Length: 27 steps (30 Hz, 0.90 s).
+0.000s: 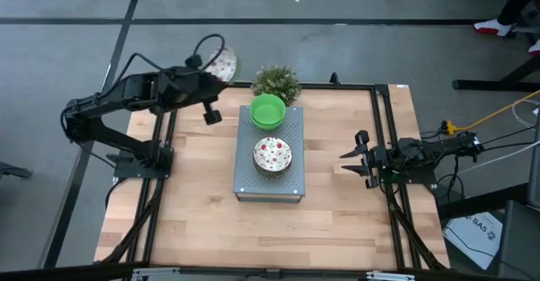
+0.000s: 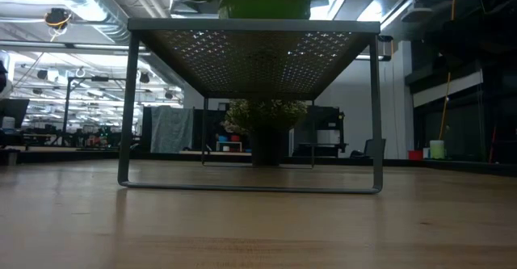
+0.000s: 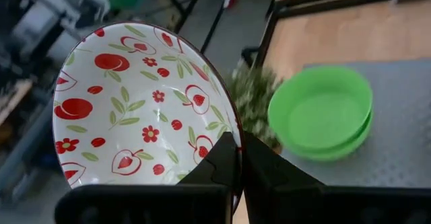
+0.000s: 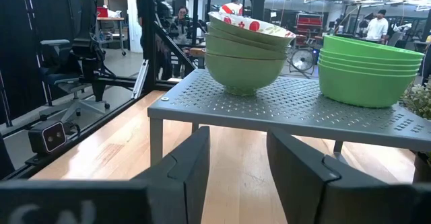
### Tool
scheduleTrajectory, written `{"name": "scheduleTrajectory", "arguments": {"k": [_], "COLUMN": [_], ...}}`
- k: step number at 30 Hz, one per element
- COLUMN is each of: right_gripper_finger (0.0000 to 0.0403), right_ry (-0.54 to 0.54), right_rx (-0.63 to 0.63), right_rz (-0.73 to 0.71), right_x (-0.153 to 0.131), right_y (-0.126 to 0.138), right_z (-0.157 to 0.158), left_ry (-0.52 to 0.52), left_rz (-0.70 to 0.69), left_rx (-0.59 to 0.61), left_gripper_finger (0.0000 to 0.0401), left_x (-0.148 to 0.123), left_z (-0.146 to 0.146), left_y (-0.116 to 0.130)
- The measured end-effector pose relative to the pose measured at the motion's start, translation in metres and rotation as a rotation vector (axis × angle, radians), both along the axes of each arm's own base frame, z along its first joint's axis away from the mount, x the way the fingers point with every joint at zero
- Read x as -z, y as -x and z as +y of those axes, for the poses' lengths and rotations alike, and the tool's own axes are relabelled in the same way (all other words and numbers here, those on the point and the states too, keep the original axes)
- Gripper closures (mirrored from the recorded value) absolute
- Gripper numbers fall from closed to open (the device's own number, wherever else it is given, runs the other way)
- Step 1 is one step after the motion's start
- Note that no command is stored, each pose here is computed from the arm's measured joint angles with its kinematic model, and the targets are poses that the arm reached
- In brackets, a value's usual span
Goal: Pick & Place Mini bowls
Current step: Stack the red patterned bowl on the red patterned bowl on the shelf
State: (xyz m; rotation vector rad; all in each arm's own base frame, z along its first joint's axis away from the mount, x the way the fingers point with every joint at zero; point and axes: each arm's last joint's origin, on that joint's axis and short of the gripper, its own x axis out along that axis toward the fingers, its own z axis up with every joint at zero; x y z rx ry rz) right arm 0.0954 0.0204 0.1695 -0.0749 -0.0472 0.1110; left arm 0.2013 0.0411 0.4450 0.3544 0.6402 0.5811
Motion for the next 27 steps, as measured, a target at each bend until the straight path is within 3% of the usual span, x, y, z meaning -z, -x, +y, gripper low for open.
{"name": "scheduleTrajectory", "arguments": {"k": [15, 27], "right_gripper_finger": [0.0256, 0.0256], "right_ry": [0.0, 0.0], "right_rx": [0.0, 0.0], "right_rz": [-0.001, 0.0], "right_x": [0.0, 0.0], "right_y": [0.0, 0.0], "right_z": [0.0, 0.0], "left_ry": [-0.037, 0.082], "left_rz": [0.064, 0.076], "left_rx": [0.356, 0.71], "left_gripper_finger": [0.0398, 0.0398], "left_x": [-0.01, -0.002], "left_z": [-0.006, -0.036], "left_y": [-0.082, -0.107]}}
